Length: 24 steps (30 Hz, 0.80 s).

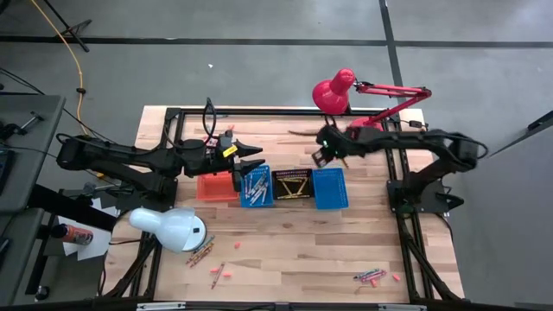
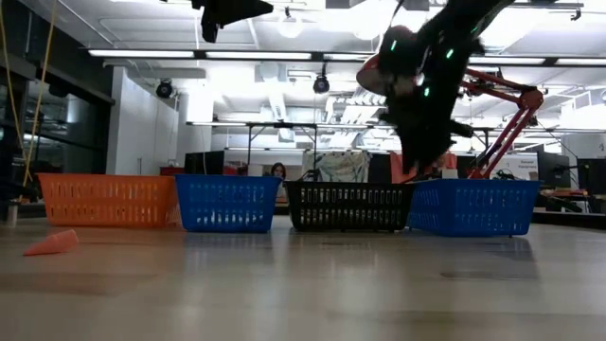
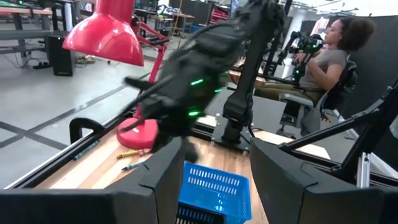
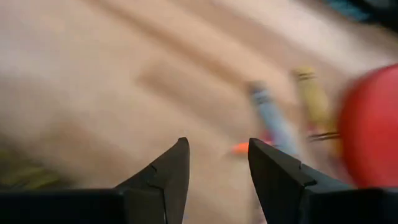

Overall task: Sort crayons
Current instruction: Put the right yellow crayon into the black bin

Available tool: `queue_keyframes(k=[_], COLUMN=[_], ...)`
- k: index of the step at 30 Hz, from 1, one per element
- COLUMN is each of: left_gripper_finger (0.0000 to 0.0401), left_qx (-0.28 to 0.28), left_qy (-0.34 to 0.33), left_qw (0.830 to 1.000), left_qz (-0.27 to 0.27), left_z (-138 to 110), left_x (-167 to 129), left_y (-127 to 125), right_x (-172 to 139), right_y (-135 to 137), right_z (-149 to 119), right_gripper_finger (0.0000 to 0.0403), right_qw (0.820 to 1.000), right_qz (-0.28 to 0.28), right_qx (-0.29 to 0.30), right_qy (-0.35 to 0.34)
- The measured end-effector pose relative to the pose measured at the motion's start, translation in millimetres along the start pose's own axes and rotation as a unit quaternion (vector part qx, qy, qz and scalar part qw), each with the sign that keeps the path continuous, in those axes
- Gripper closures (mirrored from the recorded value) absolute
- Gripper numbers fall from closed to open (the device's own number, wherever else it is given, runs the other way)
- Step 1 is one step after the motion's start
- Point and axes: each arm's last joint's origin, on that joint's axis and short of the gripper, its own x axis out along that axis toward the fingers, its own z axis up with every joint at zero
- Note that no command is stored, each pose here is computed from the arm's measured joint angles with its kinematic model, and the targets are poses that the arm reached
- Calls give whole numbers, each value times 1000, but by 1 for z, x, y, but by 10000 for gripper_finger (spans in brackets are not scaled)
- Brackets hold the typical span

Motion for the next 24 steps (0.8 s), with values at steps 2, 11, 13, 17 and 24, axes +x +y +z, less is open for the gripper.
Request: queue_keyframes(k=[2, 11, 13, 17, 24], left_gripper_finger=[231, 231, 231, 231, 231], left_qx=[0, -34, -36, -36, -35], left_qy=[0, 3, 6, 12, 17], left_qw=[1000, 999, 999, 999, 999], left_qz=[0, 1, 2, 3, 4], left_z=[0, -1, -1, -2, -3], left_x=[0, 0, 0, 0, 0], left_y=[0, 0, 0, 1, 1], right_x=[16, 77, 82, 84, 93], right_y=[-10, -48, -53, -61, -80], right_z=[12, 38, 41, 44, 47], right_gripper_finger=[245, 245, 245, 245, 245], right_qw=[999, 990, 990, 988, 984], right_qz=[-44, -111, -113, -119, -112], right_qx=[2, 36, 46, 72, 104], right_qy=[10, 76, 75, 73, 91])
